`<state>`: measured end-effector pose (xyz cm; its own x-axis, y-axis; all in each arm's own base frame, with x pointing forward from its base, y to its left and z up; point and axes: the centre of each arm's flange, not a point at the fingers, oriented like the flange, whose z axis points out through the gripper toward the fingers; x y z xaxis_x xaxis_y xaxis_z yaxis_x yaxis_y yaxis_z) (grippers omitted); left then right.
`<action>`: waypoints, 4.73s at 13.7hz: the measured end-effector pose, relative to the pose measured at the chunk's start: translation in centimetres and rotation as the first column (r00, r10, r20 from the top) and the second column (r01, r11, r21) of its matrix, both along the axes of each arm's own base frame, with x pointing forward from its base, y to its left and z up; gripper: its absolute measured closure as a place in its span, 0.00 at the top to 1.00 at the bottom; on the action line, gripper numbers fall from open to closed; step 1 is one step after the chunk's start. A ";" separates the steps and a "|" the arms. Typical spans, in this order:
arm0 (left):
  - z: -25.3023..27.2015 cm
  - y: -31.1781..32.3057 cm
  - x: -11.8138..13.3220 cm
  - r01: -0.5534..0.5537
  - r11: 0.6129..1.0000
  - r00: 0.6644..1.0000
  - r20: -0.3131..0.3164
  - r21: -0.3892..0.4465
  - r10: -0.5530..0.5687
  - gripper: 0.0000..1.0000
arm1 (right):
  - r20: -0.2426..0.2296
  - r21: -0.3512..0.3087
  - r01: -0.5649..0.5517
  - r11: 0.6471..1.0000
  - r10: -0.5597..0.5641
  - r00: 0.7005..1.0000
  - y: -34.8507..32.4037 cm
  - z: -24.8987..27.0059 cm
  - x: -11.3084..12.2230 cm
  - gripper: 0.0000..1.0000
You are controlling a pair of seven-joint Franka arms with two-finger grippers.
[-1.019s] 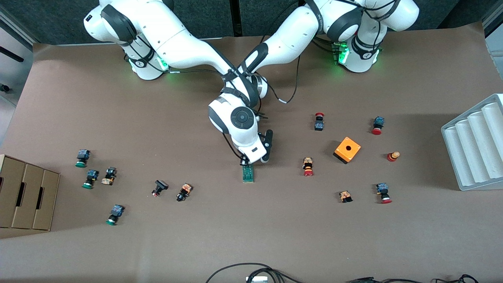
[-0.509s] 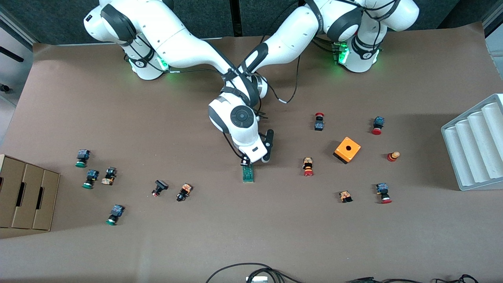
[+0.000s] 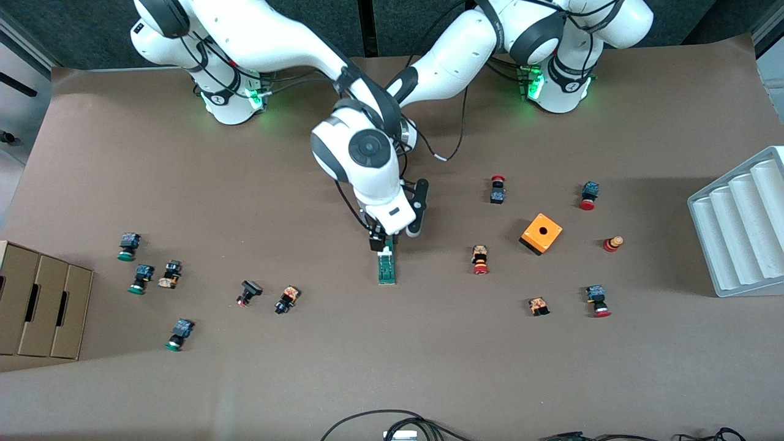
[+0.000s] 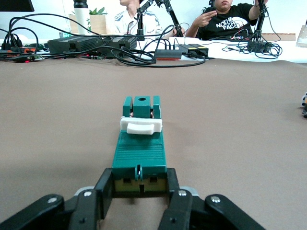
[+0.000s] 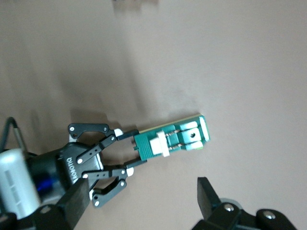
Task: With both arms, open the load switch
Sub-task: 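Open the right gripper and lift it away from the switch, then open the left gripper and lift it off the switch base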
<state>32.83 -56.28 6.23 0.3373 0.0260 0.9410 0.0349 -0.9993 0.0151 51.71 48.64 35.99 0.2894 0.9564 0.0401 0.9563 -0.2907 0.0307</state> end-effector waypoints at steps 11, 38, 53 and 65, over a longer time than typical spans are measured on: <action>0.0 0.0 0.0 0.000 1.000 1.000 0.000 0.000 0.000 0.48 | 0.126 0.109 0.444 0.889 -0.456 0.881 -11.2 19.0 3.4 1.00; 6.9 -2.6 2.7 -0.112 0.979 0.976 -0.164 0.167 0.140 1.00 | 0.006 0.046 0.936 0.349 -0.937 0.349 -49.3 17.8 12.6 1.00; 21.5 -1.8 5.1 0.404 0.727 0.755 -0.651 0.556 0.078 1.00 | -0.011 -0.002 0.959 0.283 -0.959 0.283 -54.0 16.5 12.1 1.00; 38.4 14.7 17.0 0.702 0.688 0.282 -0.959 0.185 -0.031 1.00 | -0.060 0.024 0.978 0.205 -0.977 0.206 -54.8 16.9 12.2 1.00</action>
<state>49.85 -41.60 44.60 0.7286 -0.6751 -0.1158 -0.6820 -0.6991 -0.2149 63.92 -6.15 52.88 0.9949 -0.0893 0.0462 -0.0878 -0.9956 -0.0335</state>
